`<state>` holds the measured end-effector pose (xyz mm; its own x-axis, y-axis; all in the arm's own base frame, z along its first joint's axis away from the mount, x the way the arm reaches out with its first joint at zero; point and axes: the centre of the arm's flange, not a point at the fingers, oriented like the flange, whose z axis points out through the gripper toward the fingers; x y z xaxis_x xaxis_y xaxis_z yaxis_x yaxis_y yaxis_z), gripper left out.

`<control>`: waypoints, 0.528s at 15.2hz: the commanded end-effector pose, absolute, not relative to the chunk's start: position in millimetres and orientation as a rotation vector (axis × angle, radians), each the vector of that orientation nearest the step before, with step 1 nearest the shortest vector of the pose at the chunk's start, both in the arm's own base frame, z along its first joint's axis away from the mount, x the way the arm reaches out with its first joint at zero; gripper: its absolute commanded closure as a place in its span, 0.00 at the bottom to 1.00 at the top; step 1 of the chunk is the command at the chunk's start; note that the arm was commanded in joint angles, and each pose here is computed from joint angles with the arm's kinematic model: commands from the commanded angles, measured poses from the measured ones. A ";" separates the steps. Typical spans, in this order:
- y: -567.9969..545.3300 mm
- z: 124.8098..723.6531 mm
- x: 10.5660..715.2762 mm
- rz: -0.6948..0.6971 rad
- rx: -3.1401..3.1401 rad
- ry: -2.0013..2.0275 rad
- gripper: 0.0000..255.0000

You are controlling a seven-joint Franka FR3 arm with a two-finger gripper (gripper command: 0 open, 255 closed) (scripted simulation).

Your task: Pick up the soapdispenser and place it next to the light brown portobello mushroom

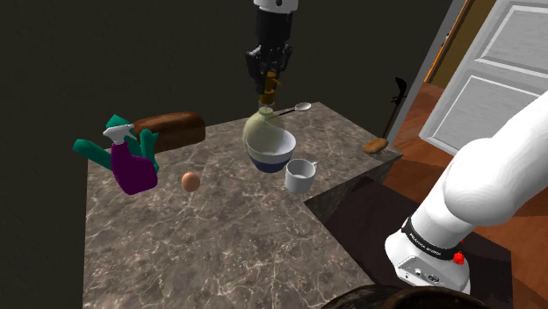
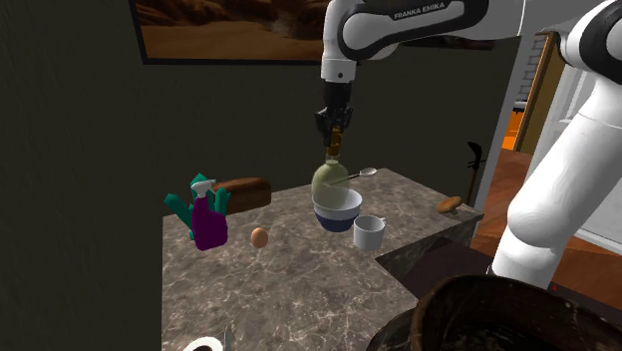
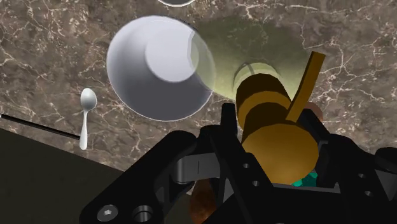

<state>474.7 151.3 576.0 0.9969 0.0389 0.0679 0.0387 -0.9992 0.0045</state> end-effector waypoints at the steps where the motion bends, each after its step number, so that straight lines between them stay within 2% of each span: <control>1: 125.8 576.4 473.4 0.108 3.137 0.064 1.00; 8: 33.8 576.5 465.6 0.108 3.137 0.064 1.00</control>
